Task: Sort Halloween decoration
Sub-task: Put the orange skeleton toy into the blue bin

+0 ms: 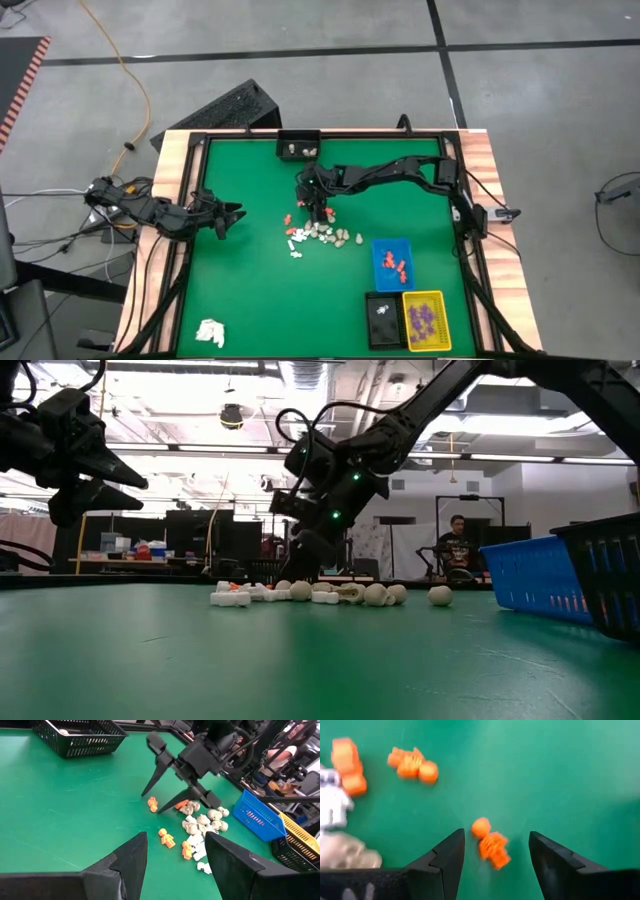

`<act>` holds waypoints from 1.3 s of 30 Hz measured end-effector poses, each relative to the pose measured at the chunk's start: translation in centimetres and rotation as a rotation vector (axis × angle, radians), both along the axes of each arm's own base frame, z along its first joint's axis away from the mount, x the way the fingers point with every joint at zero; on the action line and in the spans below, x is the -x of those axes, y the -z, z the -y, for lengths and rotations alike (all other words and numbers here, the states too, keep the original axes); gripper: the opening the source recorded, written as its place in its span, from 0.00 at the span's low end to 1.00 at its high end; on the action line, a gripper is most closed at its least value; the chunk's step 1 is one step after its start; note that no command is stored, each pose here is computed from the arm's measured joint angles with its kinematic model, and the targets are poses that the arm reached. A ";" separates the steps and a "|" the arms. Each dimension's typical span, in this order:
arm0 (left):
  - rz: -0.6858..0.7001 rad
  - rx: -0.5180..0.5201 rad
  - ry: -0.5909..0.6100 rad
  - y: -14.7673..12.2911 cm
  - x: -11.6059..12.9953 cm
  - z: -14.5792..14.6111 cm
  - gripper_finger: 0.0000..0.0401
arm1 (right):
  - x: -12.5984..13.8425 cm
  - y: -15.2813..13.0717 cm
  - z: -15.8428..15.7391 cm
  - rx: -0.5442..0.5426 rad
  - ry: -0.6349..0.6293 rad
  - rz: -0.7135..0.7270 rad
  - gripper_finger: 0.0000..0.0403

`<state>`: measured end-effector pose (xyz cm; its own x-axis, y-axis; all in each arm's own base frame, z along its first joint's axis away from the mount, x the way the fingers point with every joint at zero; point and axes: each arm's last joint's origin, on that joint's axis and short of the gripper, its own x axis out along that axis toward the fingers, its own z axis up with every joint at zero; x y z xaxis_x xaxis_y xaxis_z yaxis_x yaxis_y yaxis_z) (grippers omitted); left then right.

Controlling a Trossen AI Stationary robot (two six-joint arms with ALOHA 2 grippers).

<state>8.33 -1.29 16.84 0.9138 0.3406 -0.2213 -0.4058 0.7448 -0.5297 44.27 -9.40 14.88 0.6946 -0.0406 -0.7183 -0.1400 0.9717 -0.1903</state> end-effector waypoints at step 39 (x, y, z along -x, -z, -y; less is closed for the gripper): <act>0.013 0.047 0.009 0.0 0.0 0.1 0.47 | 2.5 -6.8 -0.9 -0.071 0.113 0.022 0.04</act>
